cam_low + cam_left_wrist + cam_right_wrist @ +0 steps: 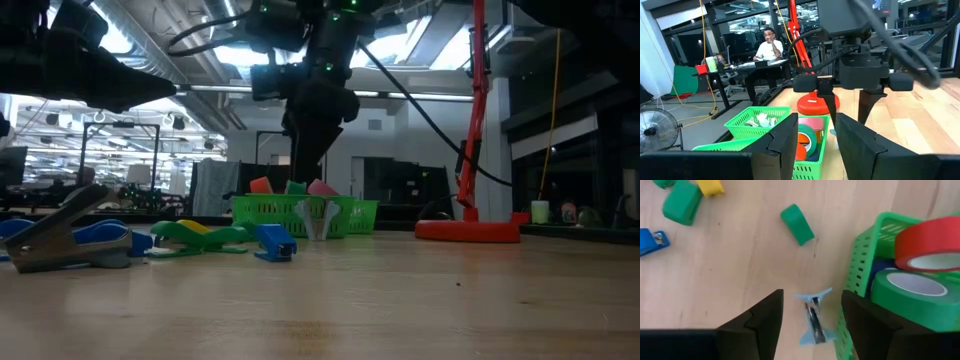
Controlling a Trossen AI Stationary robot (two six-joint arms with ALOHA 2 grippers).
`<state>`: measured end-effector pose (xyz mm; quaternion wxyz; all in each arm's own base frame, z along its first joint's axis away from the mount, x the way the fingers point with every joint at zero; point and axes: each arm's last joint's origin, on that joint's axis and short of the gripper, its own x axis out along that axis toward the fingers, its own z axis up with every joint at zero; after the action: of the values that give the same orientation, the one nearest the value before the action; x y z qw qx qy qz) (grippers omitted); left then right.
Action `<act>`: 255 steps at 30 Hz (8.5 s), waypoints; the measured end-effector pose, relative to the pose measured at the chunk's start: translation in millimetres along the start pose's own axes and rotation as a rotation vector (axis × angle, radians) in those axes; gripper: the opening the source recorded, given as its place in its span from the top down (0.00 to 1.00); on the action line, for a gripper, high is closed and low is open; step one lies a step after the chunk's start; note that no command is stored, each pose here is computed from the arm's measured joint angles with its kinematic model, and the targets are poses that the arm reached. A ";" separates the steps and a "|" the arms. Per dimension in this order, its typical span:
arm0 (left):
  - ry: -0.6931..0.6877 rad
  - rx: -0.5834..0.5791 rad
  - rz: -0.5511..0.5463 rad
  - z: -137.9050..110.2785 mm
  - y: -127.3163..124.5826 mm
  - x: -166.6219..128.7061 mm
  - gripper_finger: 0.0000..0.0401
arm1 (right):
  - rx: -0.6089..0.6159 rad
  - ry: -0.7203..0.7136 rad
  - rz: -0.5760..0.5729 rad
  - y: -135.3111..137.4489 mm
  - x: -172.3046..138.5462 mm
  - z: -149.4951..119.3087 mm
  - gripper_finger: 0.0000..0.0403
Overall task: Pick and place Stapler, Stapler remover, tape
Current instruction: Put the blue staple remover into the right green bin, then put the green stapler into the left green bin
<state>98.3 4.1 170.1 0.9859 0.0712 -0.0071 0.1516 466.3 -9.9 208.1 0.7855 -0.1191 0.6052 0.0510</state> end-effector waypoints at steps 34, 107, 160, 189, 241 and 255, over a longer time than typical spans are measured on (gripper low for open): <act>0.000 0.000 0.000 0.0 0.0 0.0 0.68 | 0.019 0.011 -0.002 -1.2 46.0 -20.0 0.57; 0.000 0.000 0.000 0.0 0.0 0.0 0.68 | 0.617 0.043 -0.267 -184.2 -8.6 -94.0 0.88; 0.000 0.000 0.000 0.0 0.0 0.0 0.68 | 0.252 -0.290 0.141 7.4 -52.7 34.2 0.51; 0.000 0.000 0.000 0.0 0.0 0.0 0.68 | 0.319 -0.321 0.071 87.8 44.8 15.4 0.32; -0.001 0.000 0.000 0.1 0.0 0.0 0.68 | 0.944 -0.008 0.177 92.7 32.9 -1.3 0.32; 0.000 0.000 0.000 0.0 0.0 0.0 0.68 | 1.028 0.049 0.125 95.7 54.2 -20.5 0.32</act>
<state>98.2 4.1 170.1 0.9859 0.0710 -0.0072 0.1515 439.8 74.1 139.0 0.7237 0.3175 0.5762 -0.2086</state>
